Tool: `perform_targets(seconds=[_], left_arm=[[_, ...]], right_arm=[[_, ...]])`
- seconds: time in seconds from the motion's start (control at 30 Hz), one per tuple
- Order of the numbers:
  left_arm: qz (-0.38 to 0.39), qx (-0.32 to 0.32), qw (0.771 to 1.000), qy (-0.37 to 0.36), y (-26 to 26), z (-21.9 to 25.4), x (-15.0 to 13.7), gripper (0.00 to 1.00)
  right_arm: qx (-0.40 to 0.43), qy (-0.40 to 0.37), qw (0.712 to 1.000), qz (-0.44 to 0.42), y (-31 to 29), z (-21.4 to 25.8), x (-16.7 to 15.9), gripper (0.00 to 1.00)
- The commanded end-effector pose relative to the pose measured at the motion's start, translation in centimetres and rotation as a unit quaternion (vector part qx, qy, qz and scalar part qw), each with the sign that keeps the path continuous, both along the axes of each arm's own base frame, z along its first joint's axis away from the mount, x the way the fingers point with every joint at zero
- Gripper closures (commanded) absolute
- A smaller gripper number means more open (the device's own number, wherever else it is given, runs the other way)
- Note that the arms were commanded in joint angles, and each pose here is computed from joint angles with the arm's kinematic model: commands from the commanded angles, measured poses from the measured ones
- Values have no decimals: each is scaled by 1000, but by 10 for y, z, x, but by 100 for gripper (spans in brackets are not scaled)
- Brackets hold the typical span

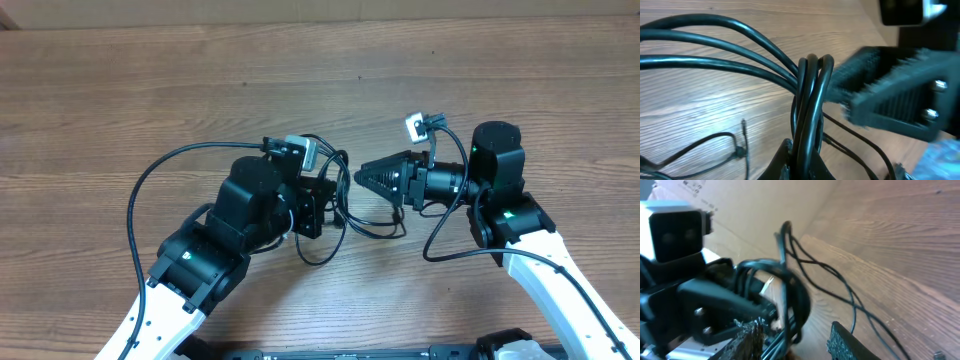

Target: Untangle cables

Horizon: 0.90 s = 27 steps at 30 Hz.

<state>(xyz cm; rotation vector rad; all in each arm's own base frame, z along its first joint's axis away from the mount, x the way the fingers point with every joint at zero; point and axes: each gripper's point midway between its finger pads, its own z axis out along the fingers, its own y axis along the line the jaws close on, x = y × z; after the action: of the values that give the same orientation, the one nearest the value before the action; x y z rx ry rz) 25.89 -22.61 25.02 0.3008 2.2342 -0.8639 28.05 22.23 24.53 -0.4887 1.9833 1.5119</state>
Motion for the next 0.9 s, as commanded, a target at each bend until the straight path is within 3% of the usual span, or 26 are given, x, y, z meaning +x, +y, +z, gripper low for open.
perform_targets(seconds=[0.0,0.23,0.67,0.87], left_arm=[[-50,-32,998,-11,-14,20,-8,96],[-48,-40,998,10,-16,17,-11,96],[-49,-45,998,5,-21,16,-4,96],[-95,-65,993,27,-39,10,-7,96]], right_arm=[[-9,-21,999,-31,-3,6,13,59],[2,-58,998,-30,-2,18,16,59],[2,-58,998,-20,4,18,12,59],[-4,-59,998,-28,9,16,13,59]])
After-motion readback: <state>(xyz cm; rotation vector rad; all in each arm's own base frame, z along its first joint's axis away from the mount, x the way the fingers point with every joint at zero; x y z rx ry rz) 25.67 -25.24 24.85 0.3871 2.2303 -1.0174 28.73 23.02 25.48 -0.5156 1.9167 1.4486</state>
